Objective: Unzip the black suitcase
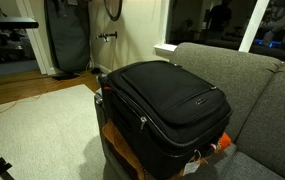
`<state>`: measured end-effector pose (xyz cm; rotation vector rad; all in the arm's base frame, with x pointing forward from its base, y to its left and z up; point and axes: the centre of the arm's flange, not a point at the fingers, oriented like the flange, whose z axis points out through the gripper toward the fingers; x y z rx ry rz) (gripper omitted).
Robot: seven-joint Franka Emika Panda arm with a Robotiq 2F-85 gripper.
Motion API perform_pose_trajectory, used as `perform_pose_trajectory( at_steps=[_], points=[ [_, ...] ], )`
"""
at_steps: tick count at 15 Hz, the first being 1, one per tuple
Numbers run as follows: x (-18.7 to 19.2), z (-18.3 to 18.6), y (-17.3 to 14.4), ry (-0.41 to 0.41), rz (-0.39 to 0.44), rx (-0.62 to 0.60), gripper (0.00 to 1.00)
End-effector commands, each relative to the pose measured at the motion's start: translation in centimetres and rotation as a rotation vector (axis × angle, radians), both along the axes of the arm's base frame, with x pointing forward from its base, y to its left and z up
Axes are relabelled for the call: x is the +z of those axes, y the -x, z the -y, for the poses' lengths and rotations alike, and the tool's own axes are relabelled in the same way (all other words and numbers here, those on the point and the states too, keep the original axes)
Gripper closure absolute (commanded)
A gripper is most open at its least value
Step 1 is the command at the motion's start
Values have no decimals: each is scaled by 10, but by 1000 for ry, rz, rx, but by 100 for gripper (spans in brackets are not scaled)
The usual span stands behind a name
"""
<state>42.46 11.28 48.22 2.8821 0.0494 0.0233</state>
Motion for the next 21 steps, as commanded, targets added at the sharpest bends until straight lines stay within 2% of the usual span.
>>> perform_pose_trajectory(
  at_steps=[1, 11, 12, 21],
  points=[
    [-6, 9, -7, 19, -5, -41, 0],
    [-24, 28, -21, 27, -51, -80, 0],
    [-25, 23, -14, 14, -49, -62, 0],
    [-37, 28, -23, 9, -71, -75, 0]
  ],
)
